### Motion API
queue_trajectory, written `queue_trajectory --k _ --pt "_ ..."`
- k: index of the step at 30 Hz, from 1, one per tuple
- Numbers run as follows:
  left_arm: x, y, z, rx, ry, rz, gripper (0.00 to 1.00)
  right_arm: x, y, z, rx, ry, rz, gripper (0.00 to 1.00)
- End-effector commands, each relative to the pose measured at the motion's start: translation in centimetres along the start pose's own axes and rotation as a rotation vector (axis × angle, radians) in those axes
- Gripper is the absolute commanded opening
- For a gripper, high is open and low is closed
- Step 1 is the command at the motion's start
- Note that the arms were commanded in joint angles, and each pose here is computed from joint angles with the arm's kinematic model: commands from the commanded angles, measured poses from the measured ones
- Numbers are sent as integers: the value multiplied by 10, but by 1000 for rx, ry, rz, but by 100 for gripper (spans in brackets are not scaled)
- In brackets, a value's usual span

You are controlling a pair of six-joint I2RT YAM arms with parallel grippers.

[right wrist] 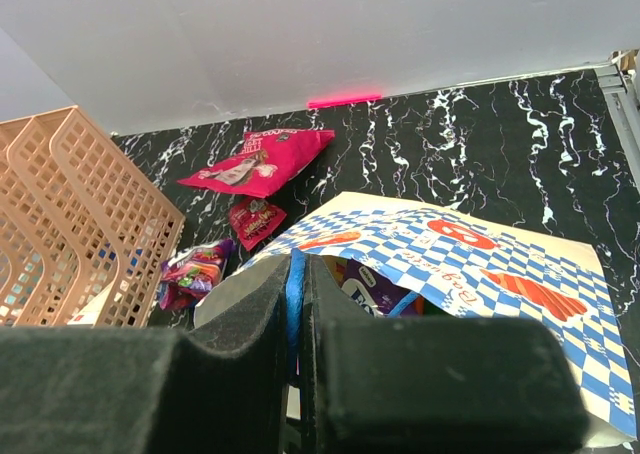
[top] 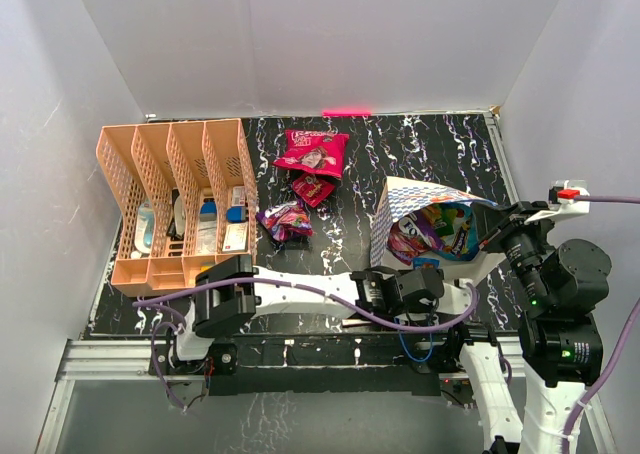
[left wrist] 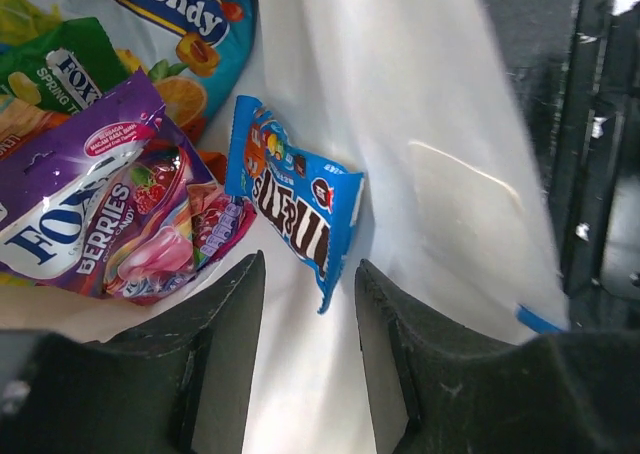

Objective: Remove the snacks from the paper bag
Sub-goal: Take out the snack from the paper bag.

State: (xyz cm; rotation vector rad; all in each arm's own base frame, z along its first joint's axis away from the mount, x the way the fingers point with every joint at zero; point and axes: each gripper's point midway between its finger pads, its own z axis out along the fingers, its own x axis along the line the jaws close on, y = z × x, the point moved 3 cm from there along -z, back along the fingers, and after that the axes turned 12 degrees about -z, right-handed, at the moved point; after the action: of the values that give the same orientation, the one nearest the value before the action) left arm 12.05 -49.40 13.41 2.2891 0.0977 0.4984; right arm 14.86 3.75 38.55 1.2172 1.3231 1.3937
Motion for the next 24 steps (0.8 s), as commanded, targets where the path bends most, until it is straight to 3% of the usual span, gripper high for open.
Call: queue_trajectory --k 1,9,15,18,24 --pt "10 -6 16 -19 65 2 42 8 25 -7 -87 32 -5 8" --pt "10 -9 41 -48 64 -22 50 9 26 -6 -88 38 5 8" --pt "24 -9 53 -50 134 -34 25 11 27 -6 -89 45 11 8" --pt "27 -8 48 -48 127 -33 3 10 28 -7 -94 40 10 8" --pt "38 12 11 -80 111 -61 0 10 27 -8 -92 35 11 8"
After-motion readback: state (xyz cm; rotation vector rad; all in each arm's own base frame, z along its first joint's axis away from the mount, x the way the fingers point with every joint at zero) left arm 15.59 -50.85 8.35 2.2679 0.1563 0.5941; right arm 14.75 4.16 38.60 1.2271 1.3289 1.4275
